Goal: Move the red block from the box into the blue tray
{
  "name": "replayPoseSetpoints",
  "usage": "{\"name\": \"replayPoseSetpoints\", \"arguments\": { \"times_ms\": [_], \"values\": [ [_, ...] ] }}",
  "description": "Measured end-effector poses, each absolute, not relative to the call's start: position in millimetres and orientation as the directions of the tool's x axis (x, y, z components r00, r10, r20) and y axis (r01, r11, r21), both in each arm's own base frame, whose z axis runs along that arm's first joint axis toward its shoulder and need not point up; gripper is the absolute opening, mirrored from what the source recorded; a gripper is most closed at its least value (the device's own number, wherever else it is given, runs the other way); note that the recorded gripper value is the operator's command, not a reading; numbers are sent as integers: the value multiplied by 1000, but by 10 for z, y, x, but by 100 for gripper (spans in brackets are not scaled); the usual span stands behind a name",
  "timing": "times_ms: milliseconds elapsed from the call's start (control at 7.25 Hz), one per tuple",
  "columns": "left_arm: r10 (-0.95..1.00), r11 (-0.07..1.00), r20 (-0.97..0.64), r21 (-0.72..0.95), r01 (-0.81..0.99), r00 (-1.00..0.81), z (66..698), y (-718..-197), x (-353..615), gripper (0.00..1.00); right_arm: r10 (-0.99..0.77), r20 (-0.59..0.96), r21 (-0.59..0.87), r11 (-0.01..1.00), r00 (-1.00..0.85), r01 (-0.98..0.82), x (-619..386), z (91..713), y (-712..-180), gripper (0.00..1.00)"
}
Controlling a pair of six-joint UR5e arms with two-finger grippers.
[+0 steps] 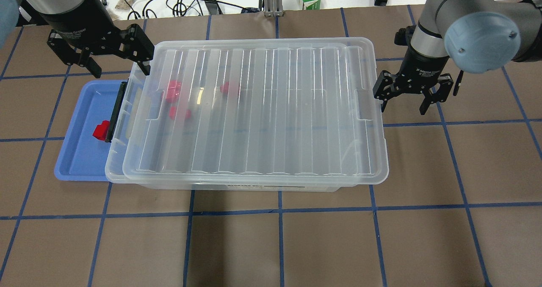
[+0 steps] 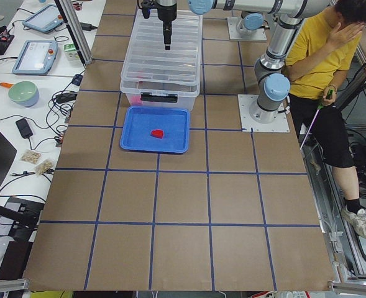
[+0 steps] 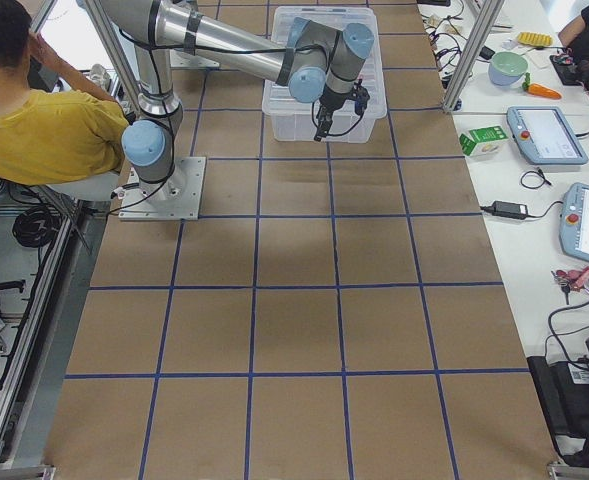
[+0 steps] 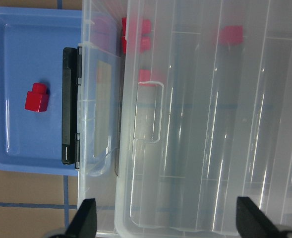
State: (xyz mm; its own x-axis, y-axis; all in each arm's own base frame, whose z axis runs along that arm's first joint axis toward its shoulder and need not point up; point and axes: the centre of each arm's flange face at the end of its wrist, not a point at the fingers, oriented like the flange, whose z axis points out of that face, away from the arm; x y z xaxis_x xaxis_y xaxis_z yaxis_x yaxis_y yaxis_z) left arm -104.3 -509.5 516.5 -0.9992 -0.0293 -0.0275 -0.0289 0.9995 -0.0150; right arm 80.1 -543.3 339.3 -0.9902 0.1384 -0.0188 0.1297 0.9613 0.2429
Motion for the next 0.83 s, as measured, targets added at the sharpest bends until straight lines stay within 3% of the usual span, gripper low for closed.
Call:
{"name": "replayPoseSetpoints", "arguments": {
  "times_ms": [828],
  "values": [
    [-27,999,-35,-20,-27,-999,5191,-5083,-1036,100,161,-41,242,959,-986,146,993,3397,-5418,100]
  ]
}}
